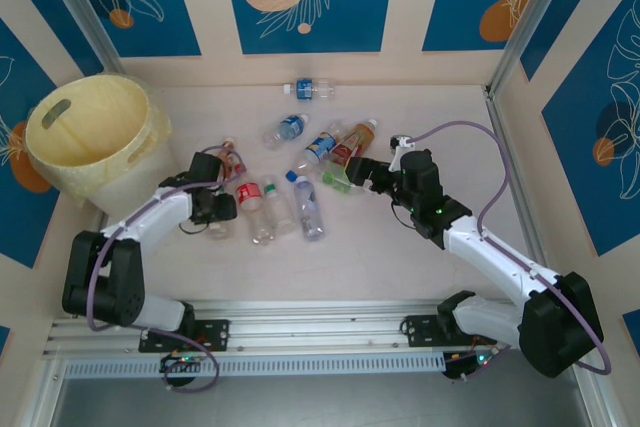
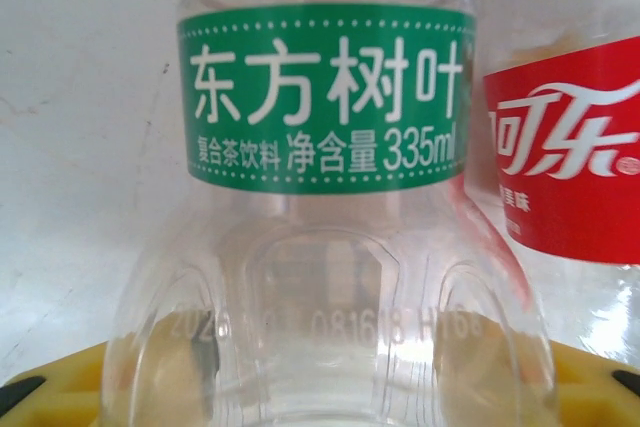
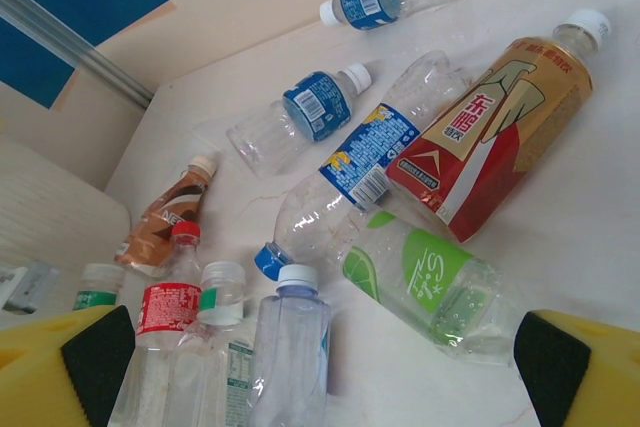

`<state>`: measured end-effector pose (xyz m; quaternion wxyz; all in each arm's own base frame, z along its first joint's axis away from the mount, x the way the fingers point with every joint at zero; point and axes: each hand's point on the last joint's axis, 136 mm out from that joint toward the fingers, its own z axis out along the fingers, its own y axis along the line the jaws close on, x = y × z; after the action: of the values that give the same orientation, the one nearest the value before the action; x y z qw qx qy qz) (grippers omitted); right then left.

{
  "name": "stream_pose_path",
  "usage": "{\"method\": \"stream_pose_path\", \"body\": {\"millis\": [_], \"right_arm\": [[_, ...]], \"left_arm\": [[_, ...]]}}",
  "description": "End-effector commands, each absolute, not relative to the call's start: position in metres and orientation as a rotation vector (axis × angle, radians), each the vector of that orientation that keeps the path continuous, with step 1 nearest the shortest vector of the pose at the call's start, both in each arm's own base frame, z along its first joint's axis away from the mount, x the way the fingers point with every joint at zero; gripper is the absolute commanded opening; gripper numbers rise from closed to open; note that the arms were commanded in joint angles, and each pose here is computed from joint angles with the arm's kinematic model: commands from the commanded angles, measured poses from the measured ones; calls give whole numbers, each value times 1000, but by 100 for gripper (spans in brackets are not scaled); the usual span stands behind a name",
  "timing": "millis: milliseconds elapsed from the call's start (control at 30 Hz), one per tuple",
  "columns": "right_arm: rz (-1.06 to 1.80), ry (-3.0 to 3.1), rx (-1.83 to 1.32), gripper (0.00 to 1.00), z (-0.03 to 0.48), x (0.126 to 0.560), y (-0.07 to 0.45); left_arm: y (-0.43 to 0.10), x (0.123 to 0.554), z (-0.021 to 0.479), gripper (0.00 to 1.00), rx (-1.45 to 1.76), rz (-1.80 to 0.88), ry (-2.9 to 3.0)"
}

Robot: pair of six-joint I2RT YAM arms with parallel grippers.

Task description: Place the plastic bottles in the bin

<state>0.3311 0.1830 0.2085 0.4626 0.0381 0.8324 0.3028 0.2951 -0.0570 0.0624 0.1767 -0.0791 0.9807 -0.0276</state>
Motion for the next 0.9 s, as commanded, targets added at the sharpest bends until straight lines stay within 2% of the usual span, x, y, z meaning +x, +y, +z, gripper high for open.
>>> {"method": "stream_pose_path", "body": {"millis": [0,233,433,600,867], "right_arm": [[715,2022,108,100,211,332,175],[726,1967,43,100,214,334,181],[726,1950,18,99,215,334,183],[747,1932,-61,100,219,330,191],[777,1892,-167,99,228,324,206]], "left_arm": [[-58,292,82,16,-258,-119,2733],[-104,298,128,0,-53,-399,2567],[-132,301,168,0,47,-583,2391],[-171,295,217,0,197,-876,2128],[-196,280,291,0,353,-1057,1793]]}}
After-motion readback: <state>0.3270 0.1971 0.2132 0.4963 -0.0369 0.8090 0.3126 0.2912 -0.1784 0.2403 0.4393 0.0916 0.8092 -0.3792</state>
